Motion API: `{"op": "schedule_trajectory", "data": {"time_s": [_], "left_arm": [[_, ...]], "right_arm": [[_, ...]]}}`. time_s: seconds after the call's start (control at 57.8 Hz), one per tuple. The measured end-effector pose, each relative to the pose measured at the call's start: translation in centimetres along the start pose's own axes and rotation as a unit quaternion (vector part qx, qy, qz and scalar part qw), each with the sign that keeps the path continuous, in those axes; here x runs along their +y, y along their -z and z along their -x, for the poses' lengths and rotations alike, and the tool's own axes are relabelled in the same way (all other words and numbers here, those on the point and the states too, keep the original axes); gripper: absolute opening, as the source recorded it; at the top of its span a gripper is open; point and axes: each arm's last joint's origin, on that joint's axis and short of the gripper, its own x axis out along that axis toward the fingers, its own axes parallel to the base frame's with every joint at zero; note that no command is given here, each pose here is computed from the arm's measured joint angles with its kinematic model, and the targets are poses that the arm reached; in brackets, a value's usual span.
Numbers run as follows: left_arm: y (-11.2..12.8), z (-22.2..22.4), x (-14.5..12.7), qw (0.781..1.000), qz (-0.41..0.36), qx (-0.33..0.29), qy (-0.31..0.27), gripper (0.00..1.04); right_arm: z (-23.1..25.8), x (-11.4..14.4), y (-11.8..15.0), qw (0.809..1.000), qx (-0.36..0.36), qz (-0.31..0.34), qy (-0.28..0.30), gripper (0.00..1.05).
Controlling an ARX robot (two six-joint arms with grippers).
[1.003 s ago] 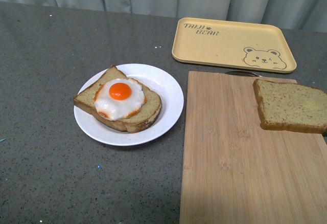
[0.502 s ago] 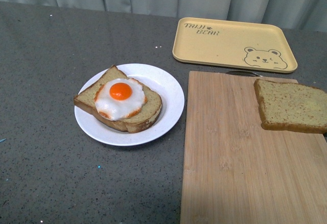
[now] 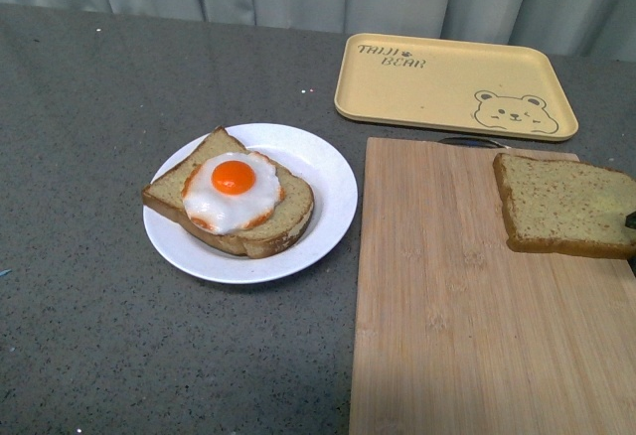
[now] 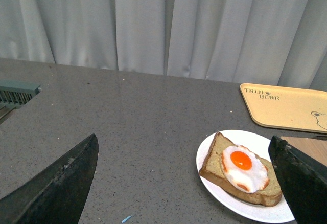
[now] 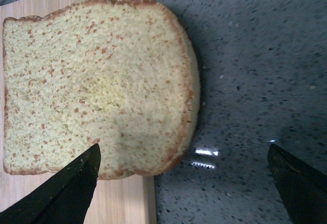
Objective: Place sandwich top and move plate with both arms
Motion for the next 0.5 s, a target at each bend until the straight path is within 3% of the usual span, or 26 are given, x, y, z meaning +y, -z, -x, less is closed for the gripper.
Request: {"op": "schedule_trajectory", "data": {"time_s": [0.208, 0.242, 0.502], "left_arm": [[0.0, 0.0, 0.0, 1.000, 0.000, 0.000, 0.000, 0.98], [0.0, 0.0, 0.0, 1.000, 0.000, 0.000, 0.000, 0.98], [0.0, 0.0, 0.0, 1.000, 0.000, 0.000, 0.000, 0.98]], "right_arm": [[-2.3, 0.8, -0.6, 1.000, 0.017, -0.017, -0.009, 0.95], [-2.6, 0.9, -0.8, 1.000, 0.018, -0.020, -0.010, 0.91], [-3.0, 1.3, -1.3, 0.999, 0.025, -0.037, -0.008, 0.38]]}}
